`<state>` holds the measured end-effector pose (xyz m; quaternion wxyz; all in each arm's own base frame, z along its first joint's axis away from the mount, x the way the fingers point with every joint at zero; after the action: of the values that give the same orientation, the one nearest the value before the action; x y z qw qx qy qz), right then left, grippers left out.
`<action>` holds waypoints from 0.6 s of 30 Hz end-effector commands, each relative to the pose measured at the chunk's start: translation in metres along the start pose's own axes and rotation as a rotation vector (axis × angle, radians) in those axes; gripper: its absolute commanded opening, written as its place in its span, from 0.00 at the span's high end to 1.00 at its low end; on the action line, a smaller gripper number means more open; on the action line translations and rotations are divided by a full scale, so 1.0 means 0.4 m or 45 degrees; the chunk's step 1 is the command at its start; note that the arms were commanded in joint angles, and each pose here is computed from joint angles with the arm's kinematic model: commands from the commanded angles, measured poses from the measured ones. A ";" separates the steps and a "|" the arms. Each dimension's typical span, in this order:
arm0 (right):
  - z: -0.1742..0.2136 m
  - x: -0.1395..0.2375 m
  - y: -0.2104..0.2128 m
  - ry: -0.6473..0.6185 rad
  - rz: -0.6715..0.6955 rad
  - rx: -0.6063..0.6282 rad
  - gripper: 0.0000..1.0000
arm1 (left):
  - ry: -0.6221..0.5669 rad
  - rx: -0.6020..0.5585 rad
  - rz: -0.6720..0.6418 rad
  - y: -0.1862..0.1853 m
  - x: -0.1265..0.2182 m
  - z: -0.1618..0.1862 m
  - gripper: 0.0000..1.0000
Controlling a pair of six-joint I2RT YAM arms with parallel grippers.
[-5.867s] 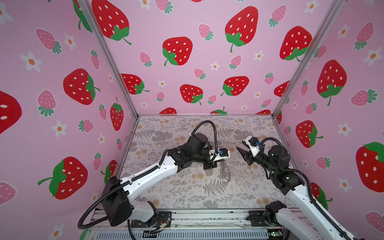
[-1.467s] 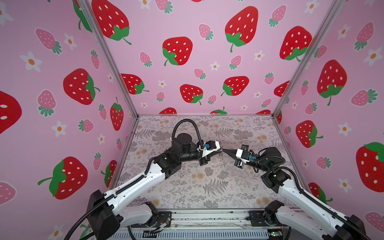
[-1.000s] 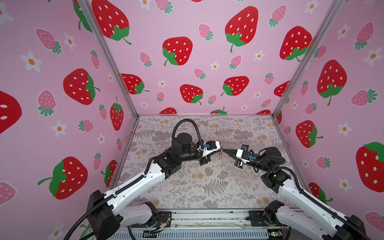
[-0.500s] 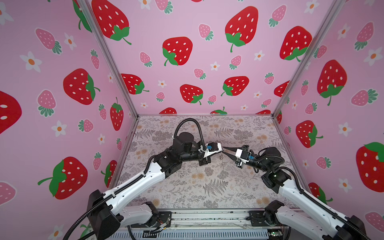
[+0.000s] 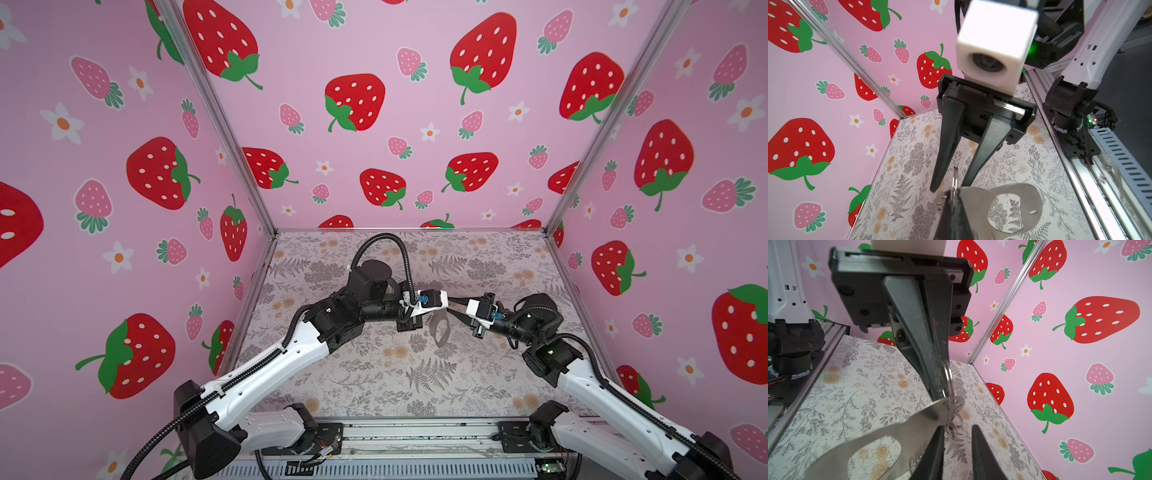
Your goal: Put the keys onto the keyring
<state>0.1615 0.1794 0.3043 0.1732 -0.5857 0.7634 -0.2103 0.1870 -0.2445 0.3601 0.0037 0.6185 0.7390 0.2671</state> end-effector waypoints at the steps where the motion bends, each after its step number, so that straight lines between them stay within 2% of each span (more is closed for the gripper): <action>1: -0.034 -0.001 -0.008 -0.058 -0.025 0.039 0.76 | -0.025 -0.066 0.018 0.007 0.005 -0.027 1.00; 18: -0.053 0.007 -0.003 -0.107 -0.062 0.042 0.78 | 0.012 -0.120 0.000 0.010 0.002 -0.021 1.00</action>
<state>0.1568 0.1784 0.3075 0.1818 -0.5984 0.7527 -0.2057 0.1883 -0.2451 0.3532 0.0003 0.6191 0.7285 0.2932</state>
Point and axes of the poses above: each gripper's point midway between its finger pads, its own x axis back along the fingers, its own y axis along the line the jaws close on, z = x × y, the point moved 10 cm from there along x, back along the fingers, and after that the axes turned 3 degrees about x, right-handed, at the moved point
